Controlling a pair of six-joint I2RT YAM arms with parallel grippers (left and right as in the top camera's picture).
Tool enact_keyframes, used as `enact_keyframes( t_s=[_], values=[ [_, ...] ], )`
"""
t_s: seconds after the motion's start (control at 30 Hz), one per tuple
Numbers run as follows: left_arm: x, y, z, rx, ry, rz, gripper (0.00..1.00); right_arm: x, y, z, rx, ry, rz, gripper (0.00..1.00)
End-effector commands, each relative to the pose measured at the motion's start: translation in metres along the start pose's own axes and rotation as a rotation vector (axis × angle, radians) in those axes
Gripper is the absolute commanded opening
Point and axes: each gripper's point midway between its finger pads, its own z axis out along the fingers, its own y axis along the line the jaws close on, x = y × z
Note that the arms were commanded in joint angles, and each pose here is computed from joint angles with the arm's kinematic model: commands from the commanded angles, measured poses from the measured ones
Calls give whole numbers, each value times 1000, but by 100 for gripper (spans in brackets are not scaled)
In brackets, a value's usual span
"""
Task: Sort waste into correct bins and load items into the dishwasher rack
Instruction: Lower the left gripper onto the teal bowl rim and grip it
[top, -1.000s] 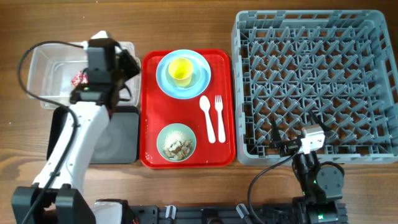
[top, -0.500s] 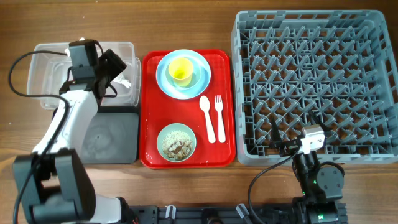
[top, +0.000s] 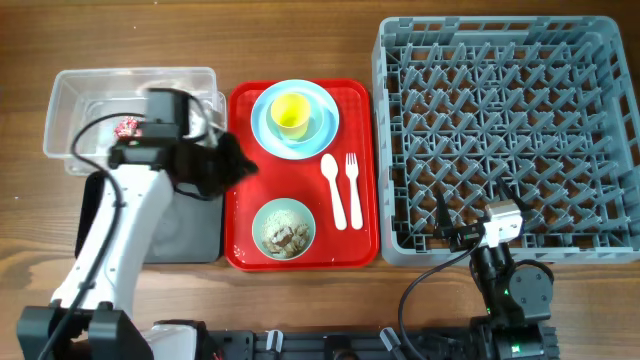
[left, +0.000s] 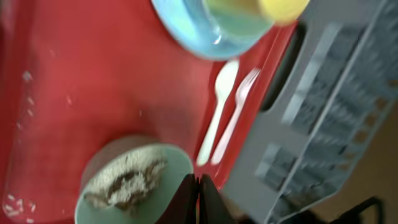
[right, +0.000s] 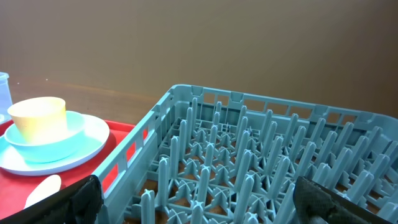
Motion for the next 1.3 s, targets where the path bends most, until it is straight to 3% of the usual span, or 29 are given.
enact_keyframes(
  t_s=[0.0,0.27,0.4,0.53,0.77,0.93,1.27],
  values=[
    [30,-7,18,-99,43,117,4,0,-1,0,6,-2,-3,100],
    [96,-32,54,-244,83,445,6,0,-1,0,6,-1,-2,100],
    [136,-45,65,-229,147,572,8,0,-1,0,6,-1,-2,100],
    [167,-46,69,-239,206,647,4,0,-1,0,6,-1,-2,100],
    [188,-21,71,-331,247,626,4,0,-1,0,6,-1,-2,100],
    [177,18,76,-468,180,512,4,0,-1,0,6,-1,-2,100],
    [166,59,78,-596,89,397,6,0,-1,0,6,-1,-2,100]
  ],
)
